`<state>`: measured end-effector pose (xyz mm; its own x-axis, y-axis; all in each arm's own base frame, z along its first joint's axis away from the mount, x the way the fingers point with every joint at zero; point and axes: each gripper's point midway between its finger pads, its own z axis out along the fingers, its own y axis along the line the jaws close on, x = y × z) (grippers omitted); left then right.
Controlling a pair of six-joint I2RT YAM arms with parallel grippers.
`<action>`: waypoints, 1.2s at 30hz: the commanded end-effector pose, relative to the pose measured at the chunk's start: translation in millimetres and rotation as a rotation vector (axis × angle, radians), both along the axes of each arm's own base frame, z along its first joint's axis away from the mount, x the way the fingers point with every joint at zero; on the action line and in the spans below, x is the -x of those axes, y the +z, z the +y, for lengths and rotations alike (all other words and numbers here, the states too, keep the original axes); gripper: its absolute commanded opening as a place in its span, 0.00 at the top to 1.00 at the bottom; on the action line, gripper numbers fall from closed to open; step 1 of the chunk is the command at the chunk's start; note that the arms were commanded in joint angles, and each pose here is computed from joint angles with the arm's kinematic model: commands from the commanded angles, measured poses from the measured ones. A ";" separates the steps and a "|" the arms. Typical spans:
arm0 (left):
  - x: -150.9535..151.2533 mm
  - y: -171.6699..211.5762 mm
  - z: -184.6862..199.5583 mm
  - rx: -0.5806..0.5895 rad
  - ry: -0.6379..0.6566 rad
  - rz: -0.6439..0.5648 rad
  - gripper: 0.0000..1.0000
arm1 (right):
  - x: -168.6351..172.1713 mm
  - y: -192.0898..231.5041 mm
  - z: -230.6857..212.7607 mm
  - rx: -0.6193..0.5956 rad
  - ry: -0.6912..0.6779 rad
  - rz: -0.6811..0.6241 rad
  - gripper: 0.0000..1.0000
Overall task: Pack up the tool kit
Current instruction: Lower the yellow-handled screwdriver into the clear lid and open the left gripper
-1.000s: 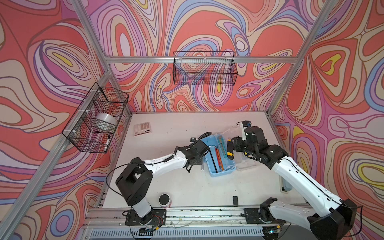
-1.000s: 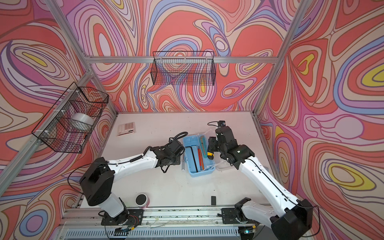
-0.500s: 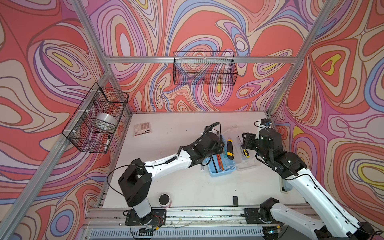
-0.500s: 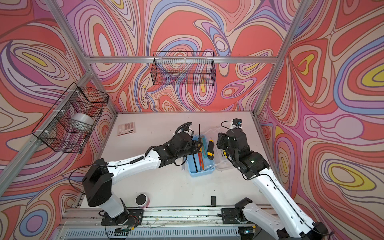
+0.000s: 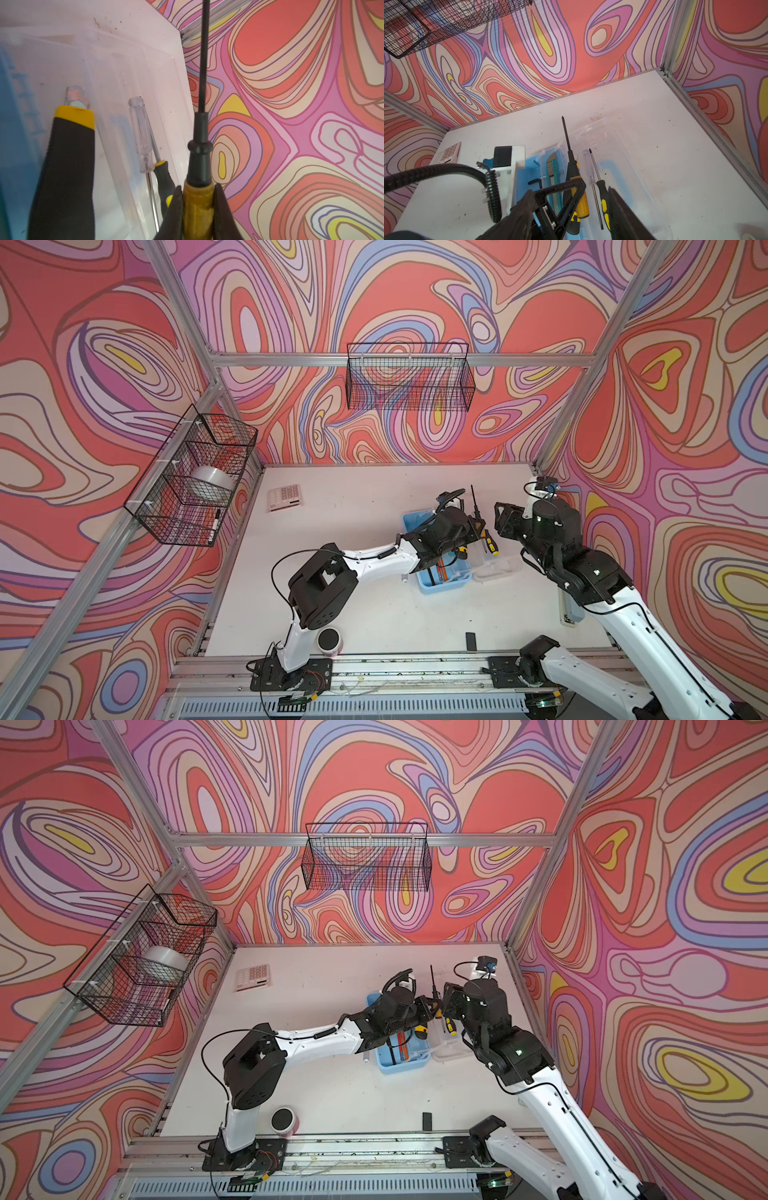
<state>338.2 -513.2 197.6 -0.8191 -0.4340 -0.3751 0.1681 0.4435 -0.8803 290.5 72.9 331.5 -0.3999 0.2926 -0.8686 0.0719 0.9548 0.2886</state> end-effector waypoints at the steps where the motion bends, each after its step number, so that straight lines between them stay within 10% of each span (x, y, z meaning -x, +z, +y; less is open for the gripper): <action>1: -2.4 22.0 -22.8 0.187 -0.004 0.003 1.00 | 4.1 11.0 -6.0 0.023 -0.008 -0.017 0.43; 14: -2.2 -3.7 -47.1 0.230 -0.001 0.071 1.00 | 8.2 14.4 -11.0 0.067 -0.007 -0.017 0.43; 36: -9.1 -31.1 -45.0 0.206 -0.014 0.158 0.59 | 1.7 3.1 -7.2 0.056 -0.009 0.006 0.42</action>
